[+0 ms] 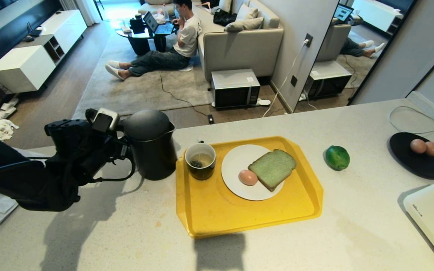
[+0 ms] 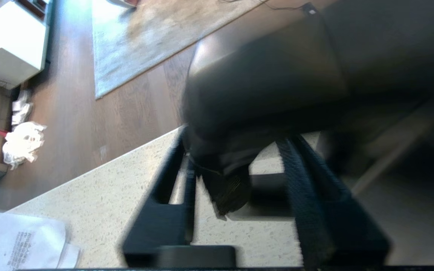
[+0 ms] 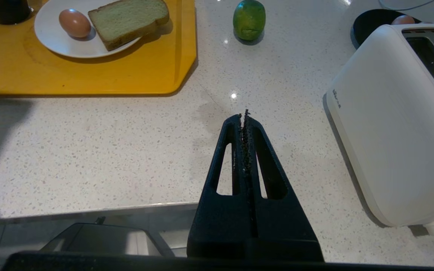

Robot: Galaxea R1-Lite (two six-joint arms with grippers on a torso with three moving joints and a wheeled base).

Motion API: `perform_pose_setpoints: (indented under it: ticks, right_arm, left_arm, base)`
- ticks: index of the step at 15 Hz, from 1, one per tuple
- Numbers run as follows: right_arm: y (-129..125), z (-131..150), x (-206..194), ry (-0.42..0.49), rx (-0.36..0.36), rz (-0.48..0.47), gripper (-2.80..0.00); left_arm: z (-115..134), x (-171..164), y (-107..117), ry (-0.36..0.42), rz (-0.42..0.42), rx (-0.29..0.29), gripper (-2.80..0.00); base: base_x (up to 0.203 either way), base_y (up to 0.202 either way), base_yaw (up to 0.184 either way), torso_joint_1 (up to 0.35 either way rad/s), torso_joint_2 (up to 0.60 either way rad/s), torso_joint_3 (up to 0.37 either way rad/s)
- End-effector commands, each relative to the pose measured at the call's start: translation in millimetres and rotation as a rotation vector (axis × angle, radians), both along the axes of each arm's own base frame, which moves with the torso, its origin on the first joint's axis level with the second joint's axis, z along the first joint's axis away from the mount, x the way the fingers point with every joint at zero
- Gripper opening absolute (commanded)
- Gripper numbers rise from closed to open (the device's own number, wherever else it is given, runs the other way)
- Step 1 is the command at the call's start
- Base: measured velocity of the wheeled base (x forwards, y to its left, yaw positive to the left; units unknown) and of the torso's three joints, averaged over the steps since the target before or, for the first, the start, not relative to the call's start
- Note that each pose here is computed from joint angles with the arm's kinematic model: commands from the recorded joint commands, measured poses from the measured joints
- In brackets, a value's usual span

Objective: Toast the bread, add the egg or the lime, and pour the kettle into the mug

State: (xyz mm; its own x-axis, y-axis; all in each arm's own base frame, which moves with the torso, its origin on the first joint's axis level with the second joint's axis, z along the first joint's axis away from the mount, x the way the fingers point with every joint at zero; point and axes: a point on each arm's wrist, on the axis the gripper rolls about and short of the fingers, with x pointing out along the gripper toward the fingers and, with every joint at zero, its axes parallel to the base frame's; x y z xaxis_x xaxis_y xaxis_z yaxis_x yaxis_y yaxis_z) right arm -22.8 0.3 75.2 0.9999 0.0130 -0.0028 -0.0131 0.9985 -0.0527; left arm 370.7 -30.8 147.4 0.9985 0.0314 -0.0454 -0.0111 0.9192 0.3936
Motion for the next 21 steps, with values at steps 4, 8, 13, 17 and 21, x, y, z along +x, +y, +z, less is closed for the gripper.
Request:
perform_pose_setpoints:
  ticks: [4, 8, 13, 17, 21]
  right_arm:
    - [0, 0, 0, 0.003, -0.001, 0.001, -2.80]
    - [0, 0, 0, 0.003, -0.001, 0.001, -2.80]
    - [0, 0, 0, 0.003, -0.001, 0.001, -2.80]
    - [0, 0, 0, 0.003, -0.001, 0.001, -2.80]
    - [0, 0, 0, 0.003, -0.001, 0.001, -2.80]
  left_arm:
    - [-3, -11, 0, 0.022, -0.005, 0.001, 0.00]
    - [-7, -28, 1, 0.054, -0.008, 0.004, 0.00]
    - [4, -64, -3, 0.056, -0.030, 0.001, 0.00]
    - [23, -85, -3, -0.001, -0.038, -0.005, -2.80]
    - [50, -97, -13, -0.097, -0.078, -0.036, -2.80]
  base:
    - [0.000, 0.000, 0.000, 0.000, 0.00, 0.000]
    - [0.000, 0.000, 0.000, 0.000, 0.00, 0.000]
    - [0.000, 0.000, 0.000, 0.000, 0.00, 0.000]
    - [0.000, 0.000, 0.000, 0.000, 0.00, 0.000]
    - [0.000, 0.000, 0.000, 0.000, 0.00, 0.000]
